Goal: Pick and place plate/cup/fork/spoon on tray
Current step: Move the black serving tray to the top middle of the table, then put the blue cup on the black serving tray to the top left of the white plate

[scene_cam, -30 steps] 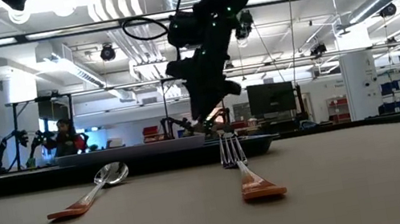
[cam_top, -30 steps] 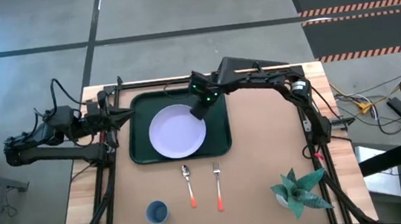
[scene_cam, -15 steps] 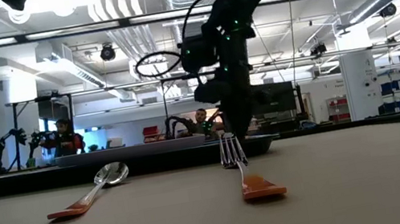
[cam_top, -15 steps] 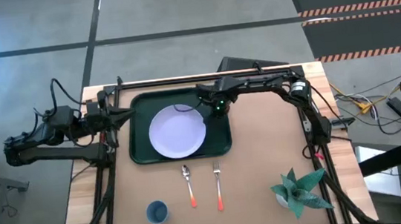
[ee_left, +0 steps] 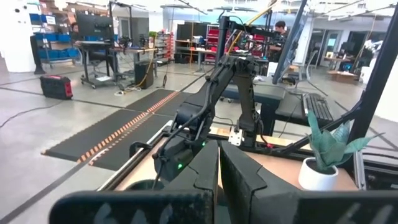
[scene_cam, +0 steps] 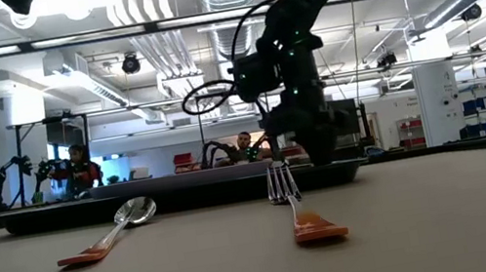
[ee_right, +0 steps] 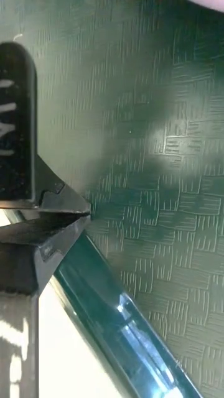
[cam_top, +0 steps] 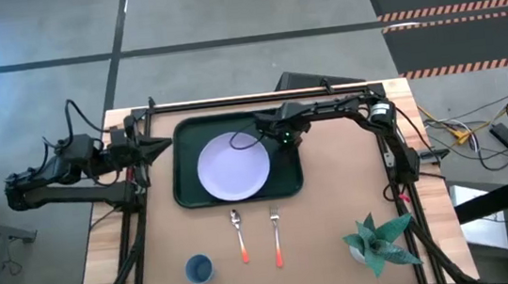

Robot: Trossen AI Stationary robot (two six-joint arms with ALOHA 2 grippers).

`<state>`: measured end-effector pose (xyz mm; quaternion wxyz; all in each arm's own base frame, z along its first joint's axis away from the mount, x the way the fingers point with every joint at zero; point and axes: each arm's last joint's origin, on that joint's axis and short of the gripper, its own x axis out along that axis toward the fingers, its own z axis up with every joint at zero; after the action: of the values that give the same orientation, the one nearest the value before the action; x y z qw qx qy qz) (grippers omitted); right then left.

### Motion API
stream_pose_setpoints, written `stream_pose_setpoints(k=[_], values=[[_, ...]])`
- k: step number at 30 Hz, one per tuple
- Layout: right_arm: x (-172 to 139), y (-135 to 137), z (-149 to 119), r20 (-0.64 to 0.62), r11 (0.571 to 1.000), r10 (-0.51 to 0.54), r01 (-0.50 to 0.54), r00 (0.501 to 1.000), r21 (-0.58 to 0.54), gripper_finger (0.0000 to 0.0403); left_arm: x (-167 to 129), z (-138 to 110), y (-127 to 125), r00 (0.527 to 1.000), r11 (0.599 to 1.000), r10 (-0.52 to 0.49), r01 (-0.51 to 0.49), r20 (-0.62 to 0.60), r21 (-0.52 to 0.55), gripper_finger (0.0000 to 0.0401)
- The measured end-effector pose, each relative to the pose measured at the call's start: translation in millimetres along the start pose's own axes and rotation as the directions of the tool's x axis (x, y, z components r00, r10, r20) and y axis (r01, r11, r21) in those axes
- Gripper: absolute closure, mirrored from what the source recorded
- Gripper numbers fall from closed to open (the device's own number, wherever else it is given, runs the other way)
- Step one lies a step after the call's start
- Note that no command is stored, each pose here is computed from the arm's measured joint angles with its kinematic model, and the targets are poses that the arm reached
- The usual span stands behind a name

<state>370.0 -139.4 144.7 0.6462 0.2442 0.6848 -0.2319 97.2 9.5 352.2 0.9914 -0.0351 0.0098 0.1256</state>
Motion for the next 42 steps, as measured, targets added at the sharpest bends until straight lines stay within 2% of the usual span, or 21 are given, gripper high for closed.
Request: stream_pose_setpoints(k=[11, 15, 20, 24, 26, 29, 32, 38, 40, 42], values=[[-2, -15, -22, -0.083, 0.991, -0.129, 0.131, 0.988, 0.011, 0.0395, 0, -2, 0, 1.000, 1.000, 0.002, -0.002, -0.018, 0.002, 0.0401], [-11, -24, -37, -0.075, 0.989, -0.130, 0.134, 0.989, 0.054, 0.0395, 0, -2, 0, 1.000, 1.000, 0.001, -0.001, -0.018, 0.002, 0.0401], [-32, -31, -55, 0.005, 0.983, -0.152, 0.151, 0.988, 0.104, 0.0395, 0, -2, 0, 1.000, 1.000, 0.002, -0.001, -0.019, 0.005, 0.0401], [-71, -33, -69, 0.155, 0.986, -0.109, 0.087, 0.982, 0.141, 0.0395, 0, -3, 0, 1.000, 1.000, 0.011, -0.011, -0.029, 0.008, 0.0401], [-98, -30, -78, 0.258, 0.989, -0.072, 0.035, 0.963, 0.146, 0.0395, 1, -6, 2, 0.996, 0.998, 0.056, -0.055, -0.063, 0.016, 0.0401], [-143, -26, -94, 0.449, 0.991, 0.008, -0.067, 0.893, 0.115, 0.0395, 5, -17, 4, 0.976, 0.990, 0.136, -0.141, -0.171, -0.017, 0.0401], [-187, -27, -116, 0.620, 0.986, 0.085, -0.156, 0.780, 0.061, 0.0394, 12, -28, 3, 0.950, 0.982, 0.139, -0.170, -0.281, -0.086, 0.0401], [-249, -36, -167, 0.818, 0.964, 0.200, -0.259, 0.539, -0.065, 0.0394, 32, -41, -7, 0.902, 0.975, -0.031, -0.068, -0.430, -0.213, 0.0401], [-260, -40, -180, 0.849, 0.959, 0.221, -0.264, 0.479, -0.100, 0.0394, 40, -45, -10, 0.879, 0.973, -0.073, -0.040, -0.471, -0.227, 0.0401], [-267, -43, -191, 0.867, 0.955, 0.232, -0.272, 0.441, -0.118, 0.0394, 47, -47, -14, 0.850, 0.959, -0.155, 0.007, -0.504, -0.284, 0.0401]])
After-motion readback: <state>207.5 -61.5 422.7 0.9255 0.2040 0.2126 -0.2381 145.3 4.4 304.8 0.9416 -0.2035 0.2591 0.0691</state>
